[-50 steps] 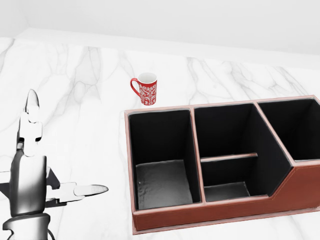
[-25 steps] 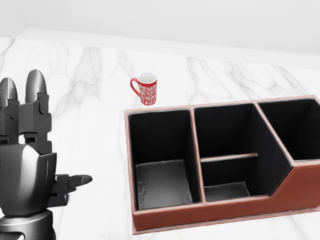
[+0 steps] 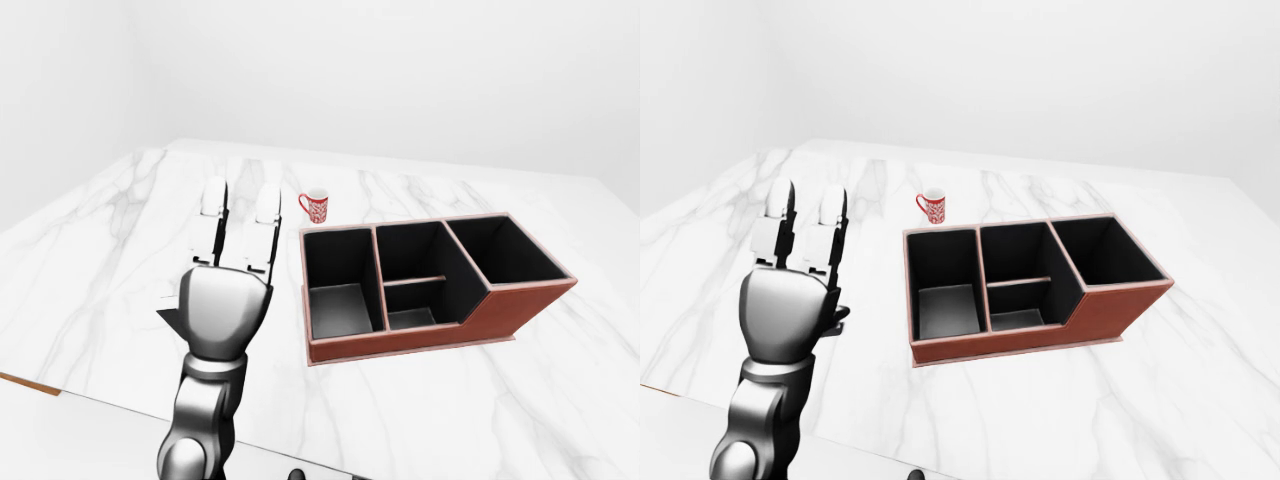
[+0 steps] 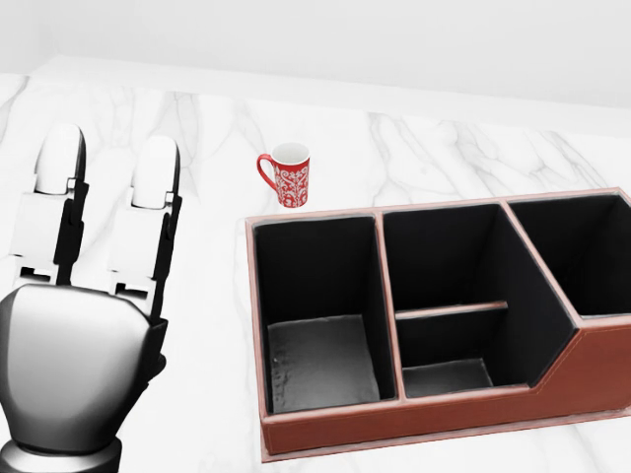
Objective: Pick up the book and place it in the left compartment of the caddy.
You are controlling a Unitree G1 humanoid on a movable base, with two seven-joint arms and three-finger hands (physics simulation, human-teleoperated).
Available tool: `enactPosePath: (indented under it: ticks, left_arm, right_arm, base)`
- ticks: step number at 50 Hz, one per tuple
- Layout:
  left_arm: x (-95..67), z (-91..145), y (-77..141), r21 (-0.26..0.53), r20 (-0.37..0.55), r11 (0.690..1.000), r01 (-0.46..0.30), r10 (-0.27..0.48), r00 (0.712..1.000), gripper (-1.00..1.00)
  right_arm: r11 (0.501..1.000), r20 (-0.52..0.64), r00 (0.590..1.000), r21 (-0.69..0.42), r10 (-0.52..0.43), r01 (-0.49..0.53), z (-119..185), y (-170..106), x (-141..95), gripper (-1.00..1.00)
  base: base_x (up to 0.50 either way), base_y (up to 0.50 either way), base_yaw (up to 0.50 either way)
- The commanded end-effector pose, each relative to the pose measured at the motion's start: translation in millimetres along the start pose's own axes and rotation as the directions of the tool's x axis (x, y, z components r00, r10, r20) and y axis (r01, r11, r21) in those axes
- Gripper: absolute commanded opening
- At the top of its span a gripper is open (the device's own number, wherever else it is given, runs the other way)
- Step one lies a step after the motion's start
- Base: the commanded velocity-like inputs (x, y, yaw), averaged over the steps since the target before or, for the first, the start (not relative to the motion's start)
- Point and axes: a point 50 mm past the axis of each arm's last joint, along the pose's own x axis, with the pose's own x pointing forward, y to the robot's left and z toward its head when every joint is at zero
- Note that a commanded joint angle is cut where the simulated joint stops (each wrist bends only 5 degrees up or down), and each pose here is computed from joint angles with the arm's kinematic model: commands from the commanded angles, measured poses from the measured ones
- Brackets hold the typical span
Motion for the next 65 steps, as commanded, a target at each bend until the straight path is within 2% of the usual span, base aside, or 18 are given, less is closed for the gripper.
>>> enactPosePath:
  ticks: [1,42,45,52,65]
  left_arm:
    - [0.1,7,20,0.035,0.011,0.999,0.023,-0.023,1.000,1.00]
    - [-0.7,8,18,0.019,0.010,0.999,0.028,-0.028,1.000,1.00]
    - [-1.1,8,18,0.026,0.010,0.999,0.036,-0.037,0.999,1.00]
    - [-1.8,5,11,0.044,0.004,0.995,0.094,-0.094,0.996,1.00]
    - [-0.4,-3,-3,0.018,-0.018,0.980,0.198,-0.198,0.980,1.00]
  right_arm:
    - [0.999,-0.006,1.000,-0.038,0.019,-0.019,-1,3,-3,1.00]
    - [0.999,0.000,1.000,-0.038,0.026,-0.026,-1,3,-1,1.00]
    - [0.997,-0.005,0.999,-0.049,0.052,-0.052,-2,5,-4,1.00]
    - [0.997,-0.011,0.998,-0.053,0.057,-0.057,-2,6,-6,1.00]
    - [0.996,-0.019,0.997,-0.046,0.070,-0.071,-1,7,-5,1.00]
  base:
    - [0.00,0.00,0.00]
    - [0.00,0.00,0.00]
    - [0.00,0.00,0.00]
    - [0.00,0.00,0.00]
    - [0.00,0.00,0.00]
